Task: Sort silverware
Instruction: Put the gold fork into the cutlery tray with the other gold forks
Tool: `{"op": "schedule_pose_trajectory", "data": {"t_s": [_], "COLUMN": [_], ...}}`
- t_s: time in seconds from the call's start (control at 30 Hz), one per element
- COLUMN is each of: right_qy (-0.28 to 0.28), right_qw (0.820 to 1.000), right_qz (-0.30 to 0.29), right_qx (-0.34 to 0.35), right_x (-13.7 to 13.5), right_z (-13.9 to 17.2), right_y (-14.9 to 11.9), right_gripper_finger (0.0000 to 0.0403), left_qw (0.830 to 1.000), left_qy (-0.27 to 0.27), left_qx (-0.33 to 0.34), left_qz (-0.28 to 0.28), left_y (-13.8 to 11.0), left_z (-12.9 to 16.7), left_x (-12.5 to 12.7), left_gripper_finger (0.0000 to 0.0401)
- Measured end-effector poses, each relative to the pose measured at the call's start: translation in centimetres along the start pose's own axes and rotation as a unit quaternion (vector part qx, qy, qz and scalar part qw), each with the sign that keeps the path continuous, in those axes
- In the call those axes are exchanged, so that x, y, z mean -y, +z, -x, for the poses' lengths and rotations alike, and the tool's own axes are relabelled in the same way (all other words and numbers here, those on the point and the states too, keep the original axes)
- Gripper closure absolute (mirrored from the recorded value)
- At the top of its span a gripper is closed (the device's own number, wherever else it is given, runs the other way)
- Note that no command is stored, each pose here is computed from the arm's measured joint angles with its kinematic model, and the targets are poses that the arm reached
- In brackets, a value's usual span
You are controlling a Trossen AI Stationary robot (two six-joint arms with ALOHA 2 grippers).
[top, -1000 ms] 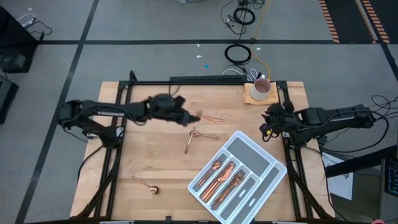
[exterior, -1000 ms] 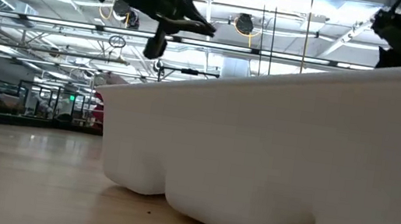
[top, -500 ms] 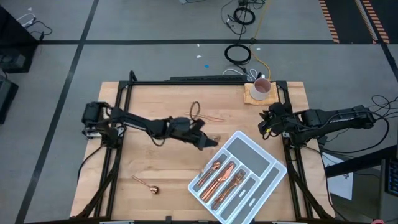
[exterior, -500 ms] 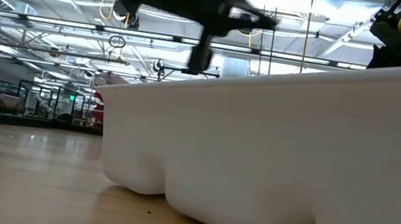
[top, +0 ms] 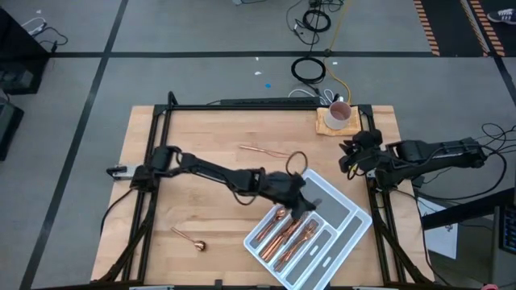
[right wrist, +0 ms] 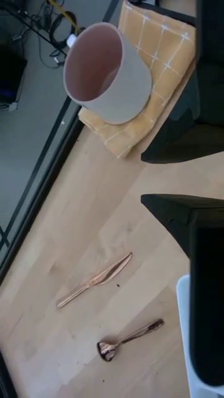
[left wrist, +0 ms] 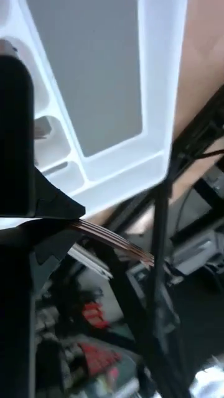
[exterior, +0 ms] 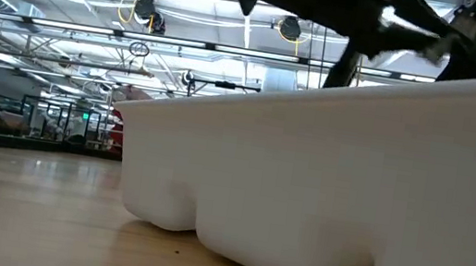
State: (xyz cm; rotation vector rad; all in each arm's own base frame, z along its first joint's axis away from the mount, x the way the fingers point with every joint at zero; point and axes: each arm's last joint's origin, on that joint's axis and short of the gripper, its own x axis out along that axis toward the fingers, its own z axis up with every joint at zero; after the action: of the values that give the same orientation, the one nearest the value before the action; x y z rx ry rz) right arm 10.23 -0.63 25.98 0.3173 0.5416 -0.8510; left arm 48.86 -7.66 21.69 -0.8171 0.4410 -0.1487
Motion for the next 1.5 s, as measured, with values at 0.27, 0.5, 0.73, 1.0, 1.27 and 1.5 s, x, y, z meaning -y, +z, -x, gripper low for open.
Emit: {"op": "schedule_pose_trajectory", "data": {"t_s": [0.27,0.5,0.73,1.0,1.27,1.5], "right_qy": [0.013,0.016,0.016,0.016,0.016,0.016], "right_qw": [1.0,1.0,1.0,1.0,1.0,1.0], "right_qz": [0.002,0.01,0.011,0.011,0.013,0.013], "right_qx": [0.012,0.015,0.016,0.016,0.016,0.016], "right_x": [0.6,0.7,0.7,0.7,0.7,0.7], "right_z": [0.5,0.7,0.7,0.7,0.7,0.7], "right_y": [0.1,0.2,0.2,0.2,0.2,0.2], "right_gripper_finger": [0.0323,0.0323,0.0323,0.0323,0.0323,0.0323], "left_qw": [0.999,0.999,0.998,0.999,0.998,0.998], "left_qy": [0.035,0.045,0.058,0.046,0.055,0.06], "left_qx": [-0.021,-0.026,-0.013,-0.008,-0.013,-0.014], "left_qz": [-0.005,-0.017,-0.018,0.006,0.003,0.016], "left_y": [-2.8,-4.7,-5.4,-6.6,-7.5,-7.9], "left_z": [-2.2,-2.5,-2.8,-3.6,-3.8,-4.2], "left_x": [0.2,1.5,1.6,1.4,1.6,1.0], "left_gripper_finger": [0.0397,0.0397,0.0397,0.0397,0.0397,0.0397]}}
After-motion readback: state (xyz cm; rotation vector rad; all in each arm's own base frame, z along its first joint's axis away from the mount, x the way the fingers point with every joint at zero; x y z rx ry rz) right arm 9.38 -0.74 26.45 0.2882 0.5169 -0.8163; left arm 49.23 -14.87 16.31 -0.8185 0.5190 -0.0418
